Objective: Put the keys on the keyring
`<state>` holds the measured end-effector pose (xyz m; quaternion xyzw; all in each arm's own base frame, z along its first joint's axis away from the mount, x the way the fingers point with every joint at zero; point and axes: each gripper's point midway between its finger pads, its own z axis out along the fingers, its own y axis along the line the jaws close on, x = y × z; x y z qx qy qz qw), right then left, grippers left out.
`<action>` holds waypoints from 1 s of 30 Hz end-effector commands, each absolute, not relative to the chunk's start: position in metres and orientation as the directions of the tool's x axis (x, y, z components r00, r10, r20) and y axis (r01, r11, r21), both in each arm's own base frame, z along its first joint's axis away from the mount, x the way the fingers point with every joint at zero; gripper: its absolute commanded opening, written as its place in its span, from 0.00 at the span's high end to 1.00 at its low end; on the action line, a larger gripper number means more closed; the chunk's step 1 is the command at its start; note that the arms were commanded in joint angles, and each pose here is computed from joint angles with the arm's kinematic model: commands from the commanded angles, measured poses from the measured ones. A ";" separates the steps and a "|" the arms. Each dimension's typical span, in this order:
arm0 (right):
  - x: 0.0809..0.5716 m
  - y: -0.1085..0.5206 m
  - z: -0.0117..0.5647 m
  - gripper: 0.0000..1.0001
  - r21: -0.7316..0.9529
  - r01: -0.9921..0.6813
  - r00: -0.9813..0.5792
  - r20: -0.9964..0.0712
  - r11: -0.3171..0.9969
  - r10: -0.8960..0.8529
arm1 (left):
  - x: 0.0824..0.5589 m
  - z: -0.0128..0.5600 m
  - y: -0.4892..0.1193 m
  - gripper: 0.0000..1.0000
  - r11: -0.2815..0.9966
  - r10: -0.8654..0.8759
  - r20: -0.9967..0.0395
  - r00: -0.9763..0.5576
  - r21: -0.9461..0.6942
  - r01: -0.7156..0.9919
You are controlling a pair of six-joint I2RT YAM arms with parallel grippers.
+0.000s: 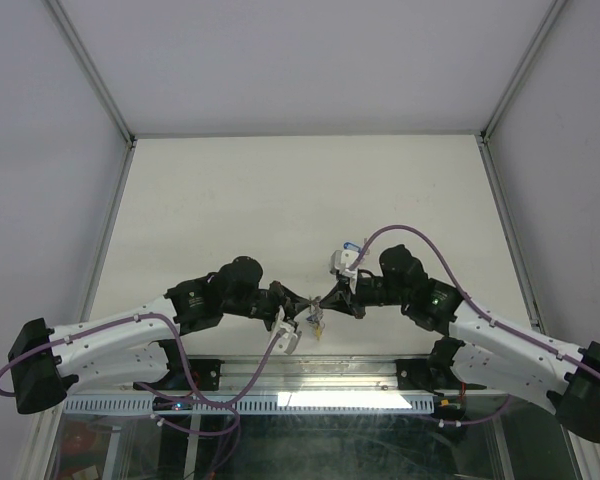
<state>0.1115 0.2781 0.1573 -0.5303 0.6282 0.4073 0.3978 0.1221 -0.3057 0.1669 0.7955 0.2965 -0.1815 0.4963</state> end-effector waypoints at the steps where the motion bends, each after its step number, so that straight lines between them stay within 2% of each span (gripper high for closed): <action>1: 0.124 0.286 0.192 1.00 0.027 -0.990 -0.057 -0.975 0.141 -0.213 | 0.120 0.185 -0.313 1.00 -0.299 0.272 -0.617 0.739 0.676 0.674; 20: 0.130 0.288 0.207 1.00 0.037 -0.979 -0.050 -0.997 0.202 -0.061 | 0.117 0.176 -0.319 1.00 -0.303 0.282 -0.667 0.690 0.621 0.723; 30: 0.130 0.284 0.201 1.00 0.042 -0.975 -0.056 -0.997 0.216 -0.057 | 0.126 0.196 -0.316 0.85 -0.133 0.291 -0.747 0.598 0.588 0.798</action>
